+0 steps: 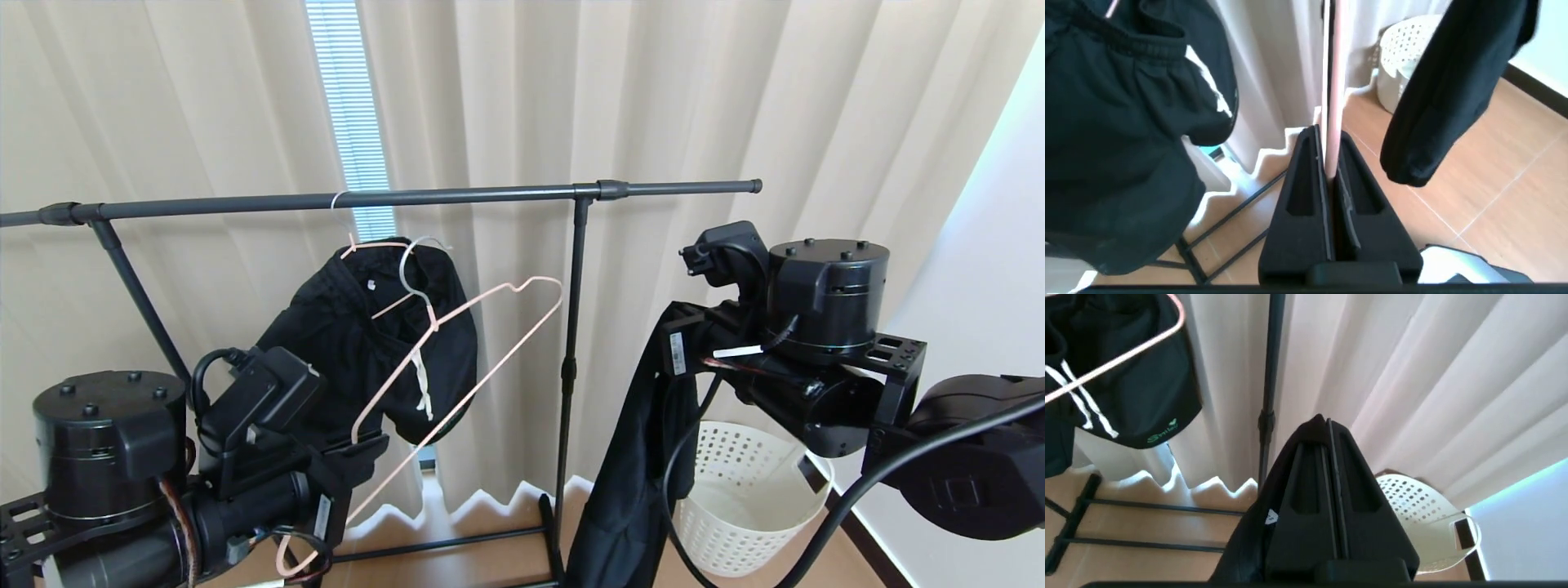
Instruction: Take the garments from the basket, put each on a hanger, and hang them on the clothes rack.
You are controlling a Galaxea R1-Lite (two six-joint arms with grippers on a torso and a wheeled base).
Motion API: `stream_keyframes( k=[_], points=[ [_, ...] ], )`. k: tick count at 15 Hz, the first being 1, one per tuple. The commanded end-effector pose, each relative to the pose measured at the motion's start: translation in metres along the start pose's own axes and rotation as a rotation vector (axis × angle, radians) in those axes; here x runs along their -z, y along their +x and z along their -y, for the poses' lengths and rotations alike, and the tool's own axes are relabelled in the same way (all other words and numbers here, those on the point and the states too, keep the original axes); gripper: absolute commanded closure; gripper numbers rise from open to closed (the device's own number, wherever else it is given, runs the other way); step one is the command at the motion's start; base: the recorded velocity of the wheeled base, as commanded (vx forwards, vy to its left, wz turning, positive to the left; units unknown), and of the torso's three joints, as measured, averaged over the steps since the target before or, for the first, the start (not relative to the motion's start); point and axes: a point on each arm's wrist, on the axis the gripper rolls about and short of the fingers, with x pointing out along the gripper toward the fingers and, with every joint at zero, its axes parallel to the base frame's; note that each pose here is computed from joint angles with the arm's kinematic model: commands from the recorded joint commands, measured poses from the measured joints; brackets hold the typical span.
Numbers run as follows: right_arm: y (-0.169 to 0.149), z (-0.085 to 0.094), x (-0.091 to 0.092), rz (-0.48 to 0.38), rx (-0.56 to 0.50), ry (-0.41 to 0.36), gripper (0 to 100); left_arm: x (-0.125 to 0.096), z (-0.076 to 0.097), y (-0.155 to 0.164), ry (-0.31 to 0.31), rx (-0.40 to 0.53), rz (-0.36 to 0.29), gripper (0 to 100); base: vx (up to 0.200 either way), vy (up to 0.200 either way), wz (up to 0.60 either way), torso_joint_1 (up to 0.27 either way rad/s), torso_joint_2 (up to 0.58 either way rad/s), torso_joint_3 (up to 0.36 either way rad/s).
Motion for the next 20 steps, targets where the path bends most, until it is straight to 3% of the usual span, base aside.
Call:
stream_keyframes(
  k=[1, 7, 11, 20],
  points=[
    [0.0, -0.003, 0.0, -0.001, -0.007, -0.007, 100, 0.004, 0.001, -0.001, 0.008, 0.011, -0.014, 100, 0.0, 0.0, 0.0, 0.0, 0.0, 0.0],
    [0.024, -0.009, 0.008, -0.027, 0.036, -0.049, 100, 0.01, 0.003, -0.001, 0.011, 0.046, -0.032, 100, 0.0, 0.0, 0.0, 0.0, 0.0, 0.0],
    [0.024, -0.008, 0.017, -0.052, 0.087, -0.06, 100, 0.013, 0.016, -0.003, 0.036, 0.105, -0.036, 100, 0.0, 0.0, 0.0, 0.0, 0.0, 0.0],
    [0.037, -0.01, 0.016, 0.005, 0.107, -0.049, 100, 0.024, 0.033, 0.005, 0.059, 0.18, -0.073, 100, 0.0, 0.0, 0.0, 0.0, 0.0, 0.0]
  ],
)
